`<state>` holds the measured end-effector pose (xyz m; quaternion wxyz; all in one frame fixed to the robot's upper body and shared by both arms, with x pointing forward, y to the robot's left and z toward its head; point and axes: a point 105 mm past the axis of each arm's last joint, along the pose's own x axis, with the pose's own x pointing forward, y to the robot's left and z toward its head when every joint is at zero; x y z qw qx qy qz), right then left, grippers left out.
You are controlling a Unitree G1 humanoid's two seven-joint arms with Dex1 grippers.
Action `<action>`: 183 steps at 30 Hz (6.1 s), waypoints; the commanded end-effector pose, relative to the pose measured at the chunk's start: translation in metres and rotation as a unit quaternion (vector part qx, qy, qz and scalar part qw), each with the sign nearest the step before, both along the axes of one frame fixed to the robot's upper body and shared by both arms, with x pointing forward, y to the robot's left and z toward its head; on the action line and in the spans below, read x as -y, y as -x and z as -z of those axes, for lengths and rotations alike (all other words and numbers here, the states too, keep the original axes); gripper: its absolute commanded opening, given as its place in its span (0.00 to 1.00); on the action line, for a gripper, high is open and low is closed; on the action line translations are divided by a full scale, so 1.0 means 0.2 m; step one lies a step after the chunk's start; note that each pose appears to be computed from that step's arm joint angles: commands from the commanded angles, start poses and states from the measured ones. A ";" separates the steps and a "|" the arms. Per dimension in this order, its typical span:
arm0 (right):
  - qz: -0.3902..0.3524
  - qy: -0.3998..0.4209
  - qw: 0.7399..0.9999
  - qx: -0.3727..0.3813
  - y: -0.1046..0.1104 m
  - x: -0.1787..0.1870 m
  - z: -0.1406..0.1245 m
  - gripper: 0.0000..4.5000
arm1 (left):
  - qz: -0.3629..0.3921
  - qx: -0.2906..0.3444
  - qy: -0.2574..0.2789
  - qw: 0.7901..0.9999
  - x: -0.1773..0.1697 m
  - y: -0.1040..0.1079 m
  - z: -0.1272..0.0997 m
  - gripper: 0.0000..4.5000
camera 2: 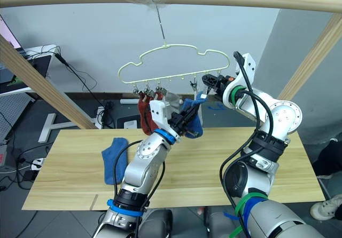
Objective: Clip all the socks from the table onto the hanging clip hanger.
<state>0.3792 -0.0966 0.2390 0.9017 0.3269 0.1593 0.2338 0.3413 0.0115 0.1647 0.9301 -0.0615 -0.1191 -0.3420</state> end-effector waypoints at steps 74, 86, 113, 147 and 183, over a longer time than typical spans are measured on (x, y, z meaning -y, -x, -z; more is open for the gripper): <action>0.137 0.304 0.887 0.320 -0.09 0.02 0.10 0.36 | 0.023 0.009 -0.131 0.991 -0.63 0.26 -0.26 1.00; 0.133 0.291 0.886 0.336 -0.11 -0.05 0.05 0.36 | 0.040 0.032 -0.132 0.990 -0.58 0.27 -0.32 1.00; 0.125 0.281 0.887 0.345 -0.14 -0.09 0.02 0.31 | 0.048 0.058 -0.117 0.990 -0.54 0.26 -0.42 1.00; 0.053 0.298 0.905 0.301 -0.11 -0.02 0.02 0.00 | -0.303 -0.247 -0.185 0.902 -1.37 0.15 0.66 1.00; 0.059 0.303 0.904 0.295 -0.09 0.00 0.00 0.00 | -0.254 -0.237 -0.180 0.920 -1.28 -0.01 0.70 1.00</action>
